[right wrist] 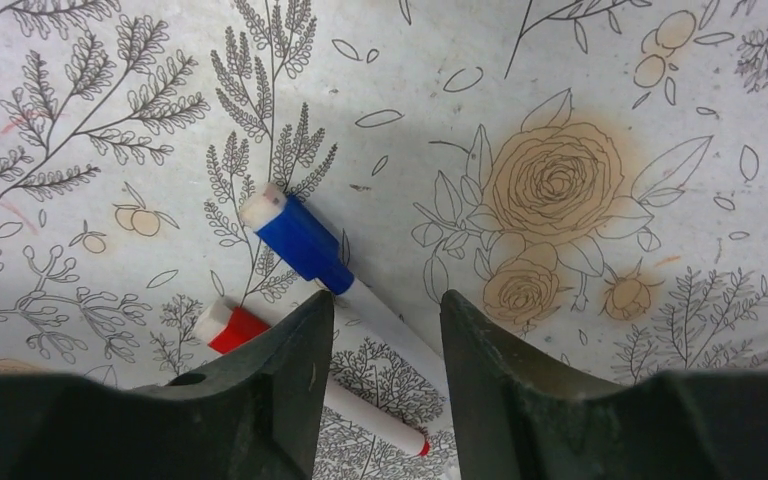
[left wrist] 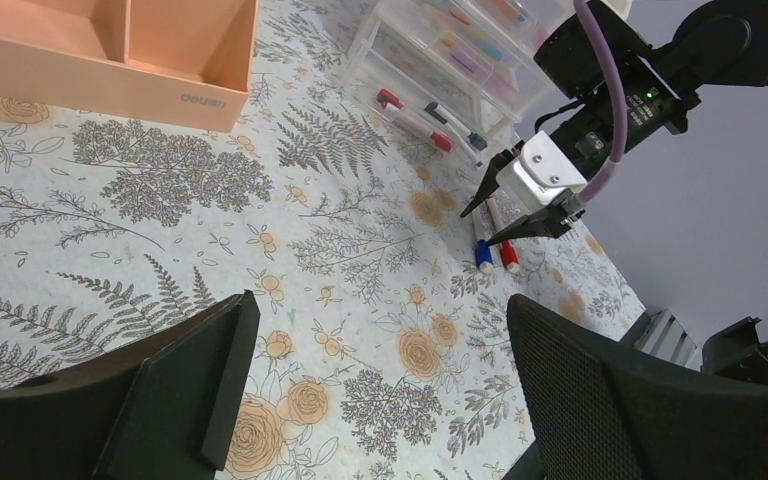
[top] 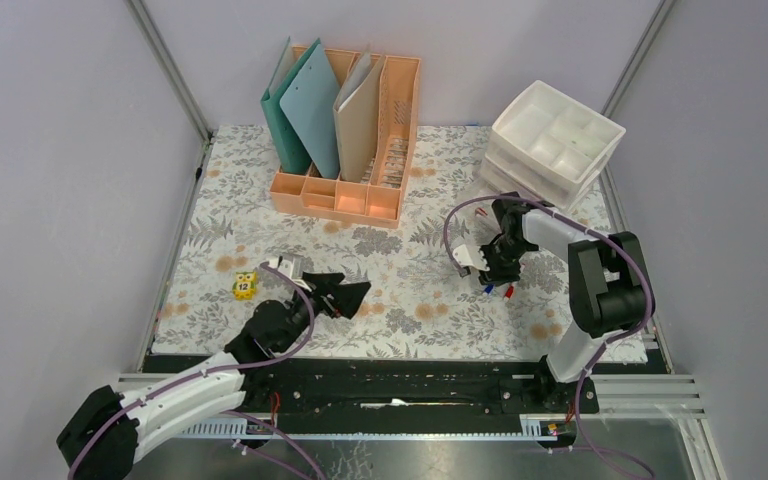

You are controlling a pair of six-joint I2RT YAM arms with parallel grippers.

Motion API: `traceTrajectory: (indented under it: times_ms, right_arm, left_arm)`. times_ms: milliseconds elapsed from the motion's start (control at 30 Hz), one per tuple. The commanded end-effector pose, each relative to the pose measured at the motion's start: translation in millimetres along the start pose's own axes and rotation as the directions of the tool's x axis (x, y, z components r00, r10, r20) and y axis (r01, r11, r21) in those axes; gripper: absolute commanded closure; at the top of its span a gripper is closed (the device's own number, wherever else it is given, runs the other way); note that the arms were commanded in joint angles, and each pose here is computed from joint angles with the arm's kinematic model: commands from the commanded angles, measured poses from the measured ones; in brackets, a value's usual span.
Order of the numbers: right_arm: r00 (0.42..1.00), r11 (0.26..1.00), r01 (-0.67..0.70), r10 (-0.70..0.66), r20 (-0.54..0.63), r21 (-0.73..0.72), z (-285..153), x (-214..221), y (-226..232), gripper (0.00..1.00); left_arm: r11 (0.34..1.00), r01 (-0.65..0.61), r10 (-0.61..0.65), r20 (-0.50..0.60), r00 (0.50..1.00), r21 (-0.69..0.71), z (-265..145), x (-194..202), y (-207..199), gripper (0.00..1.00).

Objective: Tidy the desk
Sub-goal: Pick up the stationery from the center of the board, then move the storage box to the corner of the board.

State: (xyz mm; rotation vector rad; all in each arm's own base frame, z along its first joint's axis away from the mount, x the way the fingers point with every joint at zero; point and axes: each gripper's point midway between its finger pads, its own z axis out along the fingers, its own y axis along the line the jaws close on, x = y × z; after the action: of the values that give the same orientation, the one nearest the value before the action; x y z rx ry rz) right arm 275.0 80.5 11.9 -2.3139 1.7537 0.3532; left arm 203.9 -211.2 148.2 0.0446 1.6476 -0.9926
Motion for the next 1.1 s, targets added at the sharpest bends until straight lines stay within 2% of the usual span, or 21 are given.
traceTrajectory:
  times_ms: [0, 267, 367, 467, 500, 667, 767, 1067]
  right_arm:
    - [1.000, 1.000, 0.000, -0.001, -0.018, -0.021, 7, 1, 0, 0.54]
    - [0.999, 1.000, -0.004, 0.004, 0.043, 0.017, 16, -17, -10, 0.80]
    - [0.990, 0.996, -0.051, 0.042, 0.134, 0.067, 6, -38, -25, 0.89]
    - [0.963, 0.983, -0.138, 0.105, 0.250, 0.118, -17, -66, -40, 0.95]
    - [0.955, 0.977, -0.161, 0.118, 0.274, 0.140, -27, -73, -45, 0.95]
    - [0.958, 0.944, -0.103, 0.008, 0.288, 0.314, -85, -92, -73, 0.95]
    - [0.957, 0.926, -0.087, -0.024, 0.288, 0.367, -104, -98, -77, 0.95]
    - [0.956, 0.938, -0.158, 0.067, 0.286, 0.308, -83, -72, -72, 0.95]
  left_arm:
    - [1.000, 0.008, -0.008, 0.005, 1.000, 0.020, 1, -1, -3, 0.01]
    - [0.999, 0.022, -0.021, -0.012, 1.000, 0.035, 4, 4, -6, 0.01]
    - [0.998, 0.026, -0.025, -0.023, 0.999, 0.049, 5, 6, -9, 0.01]
    - [0.997, 0.030, -0.028, -0.035, 0.999, 0.070, 6, 7, -13, 0.01]
    - [0.997, 0.031, -0.028, -0.042, 0.999, 0.075, 6, 8, -14, 0.01]
    - [0.996, 0.037, -0.033, -0.049, 0.998, 0.087, 6, 10, -16, 0.01]
    - [0.995, 0.038, -0.034, -0.047, 0.998, 0.088, 6, 10, -16, 0.01]
    - [0.994, 0.048, -0.043, -0.052, 0.998, 0.100, 5, 11, -18, 0.01]
